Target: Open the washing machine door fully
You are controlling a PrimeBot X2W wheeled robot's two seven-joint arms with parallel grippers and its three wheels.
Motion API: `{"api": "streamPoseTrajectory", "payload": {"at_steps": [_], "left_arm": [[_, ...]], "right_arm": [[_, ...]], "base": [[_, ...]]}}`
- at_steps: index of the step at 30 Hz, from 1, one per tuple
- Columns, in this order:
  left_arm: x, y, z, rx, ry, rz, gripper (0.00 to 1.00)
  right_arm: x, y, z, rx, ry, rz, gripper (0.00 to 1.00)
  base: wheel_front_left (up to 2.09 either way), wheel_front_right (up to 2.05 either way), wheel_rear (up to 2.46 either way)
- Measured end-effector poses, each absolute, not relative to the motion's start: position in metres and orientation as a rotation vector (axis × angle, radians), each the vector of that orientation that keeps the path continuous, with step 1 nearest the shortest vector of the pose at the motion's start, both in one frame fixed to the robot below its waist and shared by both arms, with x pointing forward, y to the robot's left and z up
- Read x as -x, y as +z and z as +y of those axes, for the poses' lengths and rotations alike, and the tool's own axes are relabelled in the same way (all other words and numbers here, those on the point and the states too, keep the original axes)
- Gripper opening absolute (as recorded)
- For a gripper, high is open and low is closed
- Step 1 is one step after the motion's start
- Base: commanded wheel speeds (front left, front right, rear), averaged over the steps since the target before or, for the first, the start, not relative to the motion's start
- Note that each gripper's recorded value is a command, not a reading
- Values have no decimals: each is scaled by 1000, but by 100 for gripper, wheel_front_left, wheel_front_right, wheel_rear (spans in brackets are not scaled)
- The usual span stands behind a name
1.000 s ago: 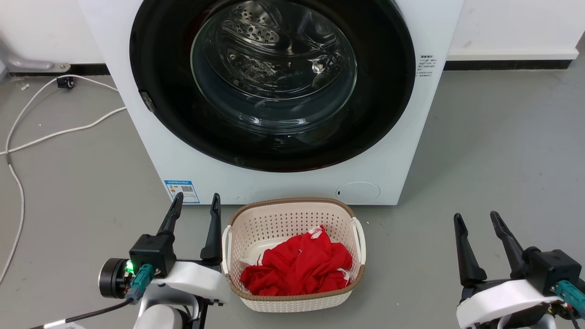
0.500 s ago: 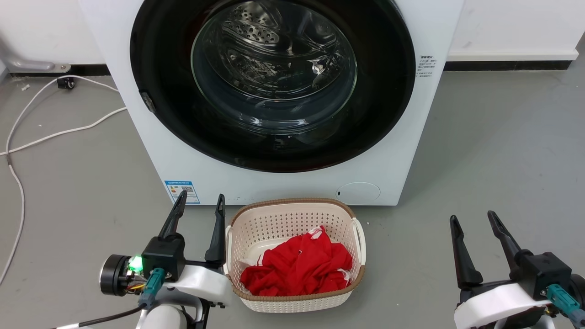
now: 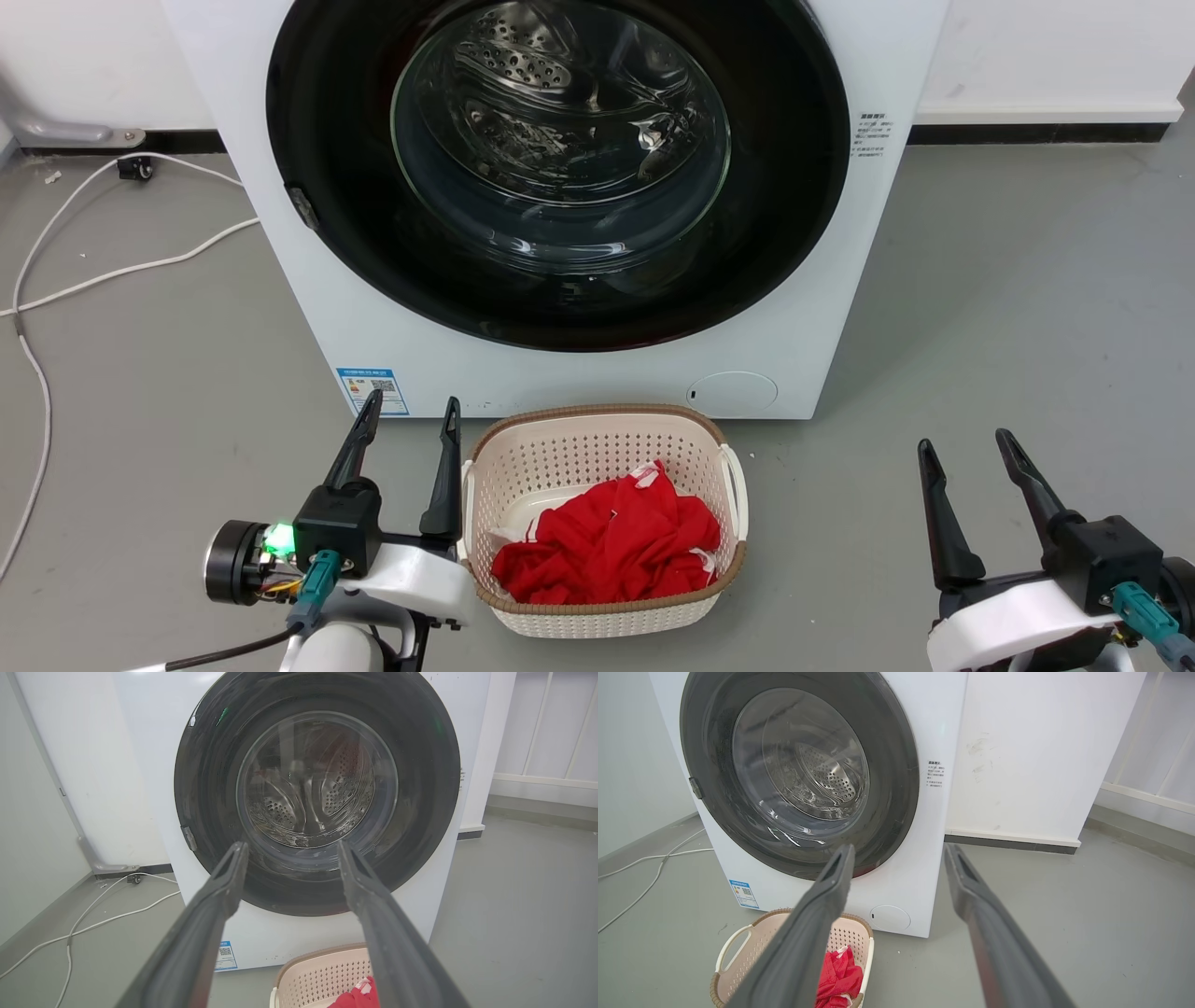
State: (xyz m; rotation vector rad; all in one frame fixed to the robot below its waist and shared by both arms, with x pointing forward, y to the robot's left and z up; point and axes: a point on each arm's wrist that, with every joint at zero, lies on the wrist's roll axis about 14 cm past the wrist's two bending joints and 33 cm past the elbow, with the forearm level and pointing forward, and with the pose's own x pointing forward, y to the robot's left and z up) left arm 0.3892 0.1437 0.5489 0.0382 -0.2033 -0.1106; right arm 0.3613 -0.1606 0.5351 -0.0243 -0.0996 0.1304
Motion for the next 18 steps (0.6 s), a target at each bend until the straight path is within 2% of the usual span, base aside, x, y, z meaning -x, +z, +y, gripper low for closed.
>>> {"api": "streamPoseTrajectory", "payload": {"at_steps": [3, 4, 5, 18], "left_arm": [[-389, 549, 144, -36, -109, -203, 100], [-389, 549, 144, -36, -109, -202, 100], [-389, 548, 144, -35, -108, -202, 100], [-389, 546, 145, -29, -105, -195, 100]], "right_arm": [[-361, 535, -161, 21, 130, -99, 100], [-361, 535, -161, 20, 129, -99, 32], [-361, 535, -161, 17, 129, -98, 0], [-362, 535, -167, -95, 107, -108, 0]], "base": [[0, 0, 0], [0, 0, 0], [0, 0, 0], [0, 0, 0]]}}
